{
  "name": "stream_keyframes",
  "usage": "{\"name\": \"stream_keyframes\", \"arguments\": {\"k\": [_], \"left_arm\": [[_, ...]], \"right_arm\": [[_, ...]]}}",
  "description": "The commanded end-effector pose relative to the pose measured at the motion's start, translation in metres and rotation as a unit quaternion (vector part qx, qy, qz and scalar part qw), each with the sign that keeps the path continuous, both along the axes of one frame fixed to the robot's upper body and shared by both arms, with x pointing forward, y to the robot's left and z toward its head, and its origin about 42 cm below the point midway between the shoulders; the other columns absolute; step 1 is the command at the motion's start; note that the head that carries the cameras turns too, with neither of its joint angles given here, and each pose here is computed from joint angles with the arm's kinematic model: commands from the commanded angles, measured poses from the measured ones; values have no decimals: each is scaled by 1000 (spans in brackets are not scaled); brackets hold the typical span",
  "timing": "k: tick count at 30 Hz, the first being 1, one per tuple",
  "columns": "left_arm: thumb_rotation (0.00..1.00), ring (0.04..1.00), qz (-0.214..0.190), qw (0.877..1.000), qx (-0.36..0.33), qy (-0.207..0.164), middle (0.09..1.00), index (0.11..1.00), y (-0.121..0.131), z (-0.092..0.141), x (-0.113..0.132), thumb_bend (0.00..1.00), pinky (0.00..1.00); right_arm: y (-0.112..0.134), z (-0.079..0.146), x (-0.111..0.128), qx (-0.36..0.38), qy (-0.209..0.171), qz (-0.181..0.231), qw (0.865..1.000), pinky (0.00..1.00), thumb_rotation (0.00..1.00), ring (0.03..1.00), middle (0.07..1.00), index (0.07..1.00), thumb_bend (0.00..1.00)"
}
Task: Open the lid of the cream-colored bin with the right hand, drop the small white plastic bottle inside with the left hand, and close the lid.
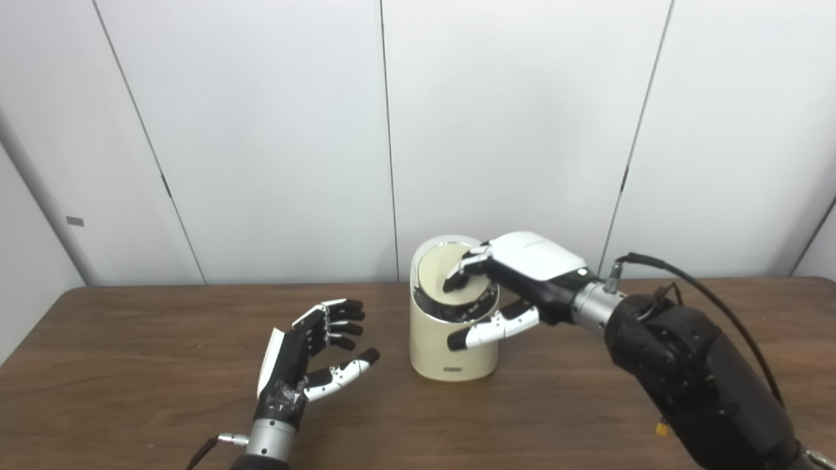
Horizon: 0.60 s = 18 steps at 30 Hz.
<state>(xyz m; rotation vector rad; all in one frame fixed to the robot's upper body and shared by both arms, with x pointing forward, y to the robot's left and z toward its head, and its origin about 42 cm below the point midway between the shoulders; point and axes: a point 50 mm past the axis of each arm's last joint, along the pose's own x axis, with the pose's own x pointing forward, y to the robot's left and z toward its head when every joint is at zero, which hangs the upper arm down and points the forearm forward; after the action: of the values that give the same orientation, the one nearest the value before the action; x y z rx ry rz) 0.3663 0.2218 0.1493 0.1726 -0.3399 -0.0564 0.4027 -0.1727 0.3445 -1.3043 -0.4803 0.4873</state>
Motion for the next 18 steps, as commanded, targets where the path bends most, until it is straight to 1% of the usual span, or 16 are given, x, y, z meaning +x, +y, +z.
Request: {"name": "stream_keyframes", "arguments": {"k": [1,3,6,8,10,11,12,14,15,16,18], "left_arm": [[0,642,-9,999,2,-48,686,697,-3,22,11,621,576],[0,640,-9,999,4,-48,686,697,-3,22,11,620,571],[0,642,-10,999,4,-48,689,700,-3,23,11,621,571],[0,642,-11,999,0,-46,688,699,-4,23,11,626,572],[0,643,-11,999,1,-47,689,700,-4,23,11,627,570],[0,642,-11,999,2,-48,689,700,-4,23,11,626,567],[0,641,-11,999,2,-49,689,700,-4,23,11,626,568],[0,641,-12,999,0,-49,690,700,-3,23,12,626,568],[0,640,-12,999,1,-50,691,701,-2,24,12,626,568],[0,640,-13,999,1,-50,692,702,-2,24,12,627,567],[0,638,-14,999,0,-52,694,703,0,24,13,631,558]], "right_arm": [[1,30,-3,21,-52,4,998,796,850,881,747,727,701],[-2,32,-3,30,-54,2,998,753,846,875,754,732,692],[-5,33,-4,44,-56,0,997,738,820,860,764,744,677],[-6,32,-3,54,-56,0,997,733,787,839,768,751,665],[-8,29,-2,73,-56,-7,996,697,725,808,781,768,667],[-9,25,-2,93,-58,-14,994,677,643,796,790,775,674],[-10,22,-1,107,-59,-19,992,653,506,782,799,784,693],[-14,15,-1,150,-57,-28,987,643,395,779,811,793,702],[-16,9,0,185,-57,-32,981,634,301,776,816,800,710],[-20,2,2,222,-55,-39,973,616,232,761,808,796,723],[-25,-8,4,268,-55,-52,960,564,168,728,793,787,736]]}}
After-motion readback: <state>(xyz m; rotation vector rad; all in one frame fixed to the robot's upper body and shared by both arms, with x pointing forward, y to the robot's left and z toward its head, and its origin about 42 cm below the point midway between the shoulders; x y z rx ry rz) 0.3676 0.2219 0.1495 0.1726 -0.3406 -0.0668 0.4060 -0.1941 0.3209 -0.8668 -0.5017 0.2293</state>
